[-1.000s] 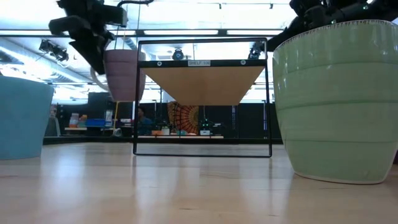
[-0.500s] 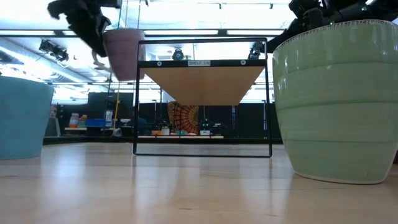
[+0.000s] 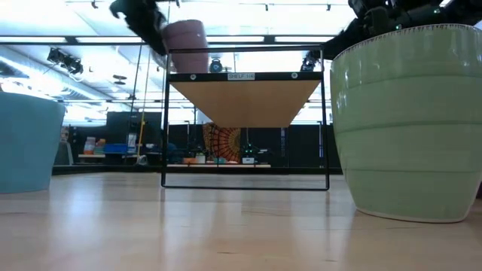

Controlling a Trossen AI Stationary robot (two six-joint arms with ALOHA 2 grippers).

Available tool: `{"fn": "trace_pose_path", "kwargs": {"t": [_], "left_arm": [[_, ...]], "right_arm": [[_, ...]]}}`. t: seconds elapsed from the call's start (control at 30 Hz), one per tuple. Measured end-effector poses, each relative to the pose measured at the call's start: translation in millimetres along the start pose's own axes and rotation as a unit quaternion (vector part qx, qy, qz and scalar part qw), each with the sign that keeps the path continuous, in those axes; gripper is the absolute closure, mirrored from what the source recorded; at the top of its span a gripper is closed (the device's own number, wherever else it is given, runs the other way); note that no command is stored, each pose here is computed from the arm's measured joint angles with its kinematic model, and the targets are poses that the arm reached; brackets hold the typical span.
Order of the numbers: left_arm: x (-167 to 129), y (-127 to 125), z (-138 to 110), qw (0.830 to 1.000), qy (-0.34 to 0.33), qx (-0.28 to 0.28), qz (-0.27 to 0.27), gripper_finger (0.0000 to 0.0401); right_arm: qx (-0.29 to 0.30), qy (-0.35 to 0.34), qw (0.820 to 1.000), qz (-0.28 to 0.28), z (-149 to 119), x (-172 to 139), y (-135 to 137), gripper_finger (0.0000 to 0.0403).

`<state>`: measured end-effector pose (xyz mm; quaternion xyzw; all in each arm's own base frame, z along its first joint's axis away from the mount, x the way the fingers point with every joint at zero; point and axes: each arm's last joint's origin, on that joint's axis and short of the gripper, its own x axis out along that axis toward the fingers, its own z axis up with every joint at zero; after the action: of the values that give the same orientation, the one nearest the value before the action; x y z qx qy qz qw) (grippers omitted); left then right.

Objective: Place coffee mugs
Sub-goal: Put the purple mug on the shelf

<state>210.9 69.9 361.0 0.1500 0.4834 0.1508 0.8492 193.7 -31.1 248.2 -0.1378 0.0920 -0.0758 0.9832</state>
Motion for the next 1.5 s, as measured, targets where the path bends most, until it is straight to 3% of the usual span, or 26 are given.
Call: {"fn": "trace_pose_path", "kwargs": {"t": [0.23,0.53,0.8,1.0,1.23,1.5], "left_arm": [[26,38,21,0.998,-0.061,-0.003,-0.025,0.034],[57,48,26,0.997,-0.055,0.025,-0.045,0.034],[58,63,50,0.995,-0.065,0.046,-0.057,0.034],[66,80,62,0.992,-0.072,0.041,-0.099,0.034],[88,81,65,0.988,-0.008,0.059,-0.145,0.034],[101,80,61,0.988,0.044,0.067,-0.129,0.034]], "right_arm": [[0.009,-0.016,1.0,0.011,2,1,0,0.0227],[0.039,-0.024,0.999,0.013,2,7,0,0.0233],[0.04,-0.007,0.999,0.002,-3,12,0,0.0234],[0.042,-0.021,0.999,-0.013,0,13,-1,0.0234],[0.042,-0.015,0.999,-0.014,-2,14,-1,0.0234],[0.054,-0.016,0.998,-0.01,-2,14,-1,0.0234]]}}
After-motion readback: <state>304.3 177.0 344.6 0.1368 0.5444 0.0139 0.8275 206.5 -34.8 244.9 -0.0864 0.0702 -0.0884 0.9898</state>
